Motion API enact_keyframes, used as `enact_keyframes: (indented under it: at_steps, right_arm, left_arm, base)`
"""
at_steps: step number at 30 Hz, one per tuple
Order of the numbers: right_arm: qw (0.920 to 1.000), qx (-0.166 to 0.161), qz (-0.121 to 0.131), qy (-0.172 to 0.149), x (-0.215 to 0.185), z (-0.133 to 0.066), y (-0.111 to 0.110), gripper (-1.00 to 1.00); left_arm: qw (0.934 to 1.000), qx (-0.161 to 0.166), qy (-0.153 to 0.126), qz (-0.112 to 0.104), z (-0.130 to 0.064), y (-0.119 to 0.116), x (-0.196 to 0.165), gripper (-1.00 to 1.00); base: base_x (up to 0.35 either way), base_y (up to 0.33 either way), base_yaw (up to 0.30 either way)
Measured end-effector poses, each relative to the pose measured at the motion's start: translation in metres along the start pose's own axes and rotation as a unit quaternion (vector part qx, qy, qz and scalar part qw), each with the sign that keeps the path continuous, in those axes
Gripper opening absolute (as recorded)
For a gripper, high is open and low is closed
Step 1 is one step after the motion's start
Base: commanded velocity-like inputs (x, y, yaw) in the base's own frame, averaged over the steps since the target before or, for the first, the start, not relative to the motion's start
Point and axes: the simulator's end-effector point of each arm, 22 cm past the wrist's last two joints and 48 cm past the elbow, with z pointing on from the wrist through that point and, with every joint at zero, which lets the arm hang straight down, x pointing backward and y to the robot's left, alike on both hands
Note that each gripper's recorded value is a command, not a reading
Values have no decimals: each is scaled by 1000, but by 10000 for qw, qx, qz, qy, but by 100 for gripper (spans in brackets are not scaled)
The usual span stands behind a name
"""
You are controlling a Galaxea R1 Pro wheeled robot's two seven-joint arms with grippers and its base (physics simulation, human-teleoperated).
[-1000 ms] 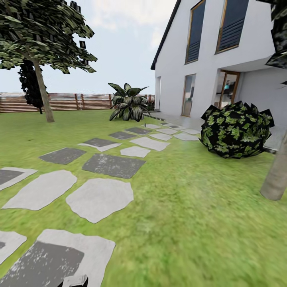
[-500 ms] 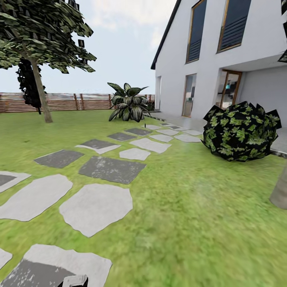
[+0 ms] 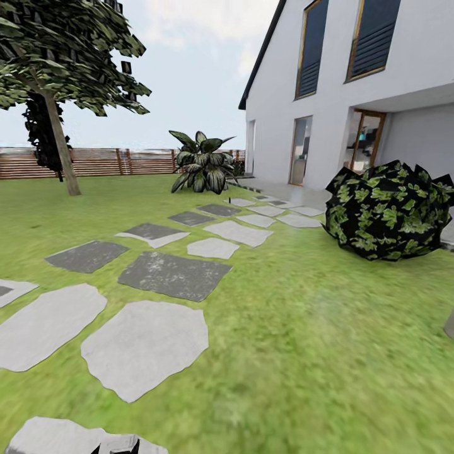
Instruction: In the garden, pick up the pesticide atomizer on the floor and spray pesticide onto both trees until each tree trunk is fully covered.
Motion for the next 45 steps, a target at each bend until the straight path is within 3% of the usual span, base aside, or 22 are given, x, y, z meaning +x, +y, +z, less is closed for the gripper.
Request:
enact_keyframes:
  at_steps: [45]
  right_arm:
    - [10000, 0, 0, 0, 0, 0, 0, 100]
  left_arm:
    - [10000, 0, -2, 0, 0, 0, 0, 100]
  base:
    - [329, 0, 0]
